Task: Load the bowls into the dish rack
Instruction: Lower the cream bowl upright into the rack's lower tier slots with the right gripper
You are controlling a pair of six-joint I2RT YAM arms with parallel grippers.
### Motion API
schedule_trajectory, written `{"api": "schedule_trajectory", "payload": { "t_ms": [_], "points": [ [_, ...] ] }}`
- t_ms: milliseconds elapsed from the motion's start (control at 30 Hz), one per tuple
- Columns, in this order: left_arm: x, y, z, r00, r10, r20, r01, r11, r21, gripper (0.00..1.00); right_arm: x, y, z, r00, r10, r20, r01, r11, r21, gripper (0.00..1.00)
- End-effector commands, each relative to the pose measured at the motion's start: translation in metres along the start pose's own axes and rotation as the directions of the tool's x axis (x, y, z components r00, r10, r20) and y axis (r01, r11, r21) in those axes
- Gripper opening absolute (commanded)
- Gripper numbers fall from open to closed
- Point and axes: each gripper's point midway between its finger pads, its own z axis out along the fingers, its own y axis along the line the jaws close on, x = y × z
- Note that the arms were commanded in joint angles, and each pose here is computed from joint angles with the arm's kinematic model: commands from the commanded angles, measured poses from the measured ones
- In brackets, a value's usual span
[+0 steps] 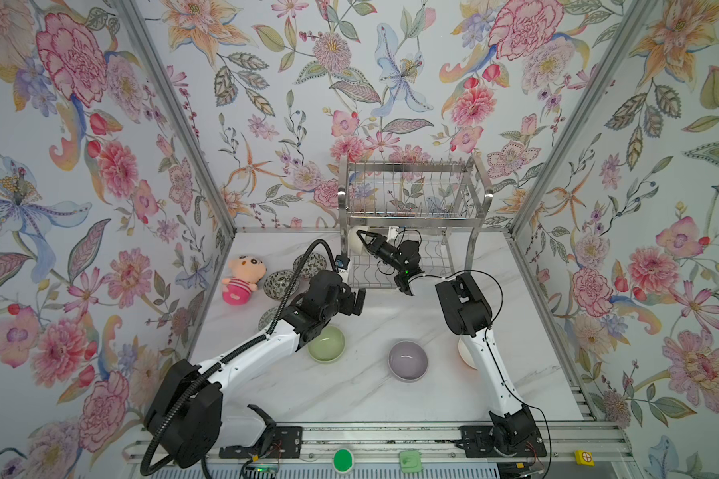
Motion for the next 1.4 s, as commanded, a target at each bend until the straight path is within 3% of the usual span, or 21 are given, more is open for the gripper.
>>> {"api": "schedule_trajectory", "payload": {
  "t_ms": [0,1367],
  "points": [
    [-0.023,0.007,-0.008,0.999,-0.002,0.048,0.004,1.000,-0.025,0.99,-0.012,0.026,0.010,0.999,-0.033,0.026,0.035,0.996,-0.076,0.00],
    [-0.039,-0.017,0.007,1.000,0.018,0.025,-0.018,1.000,-0.014,0.99,-0.007,-0.035,0.011,0.998,0.047,-0.027,-0.047,0.999,0.023,0.00]
  ]
}}
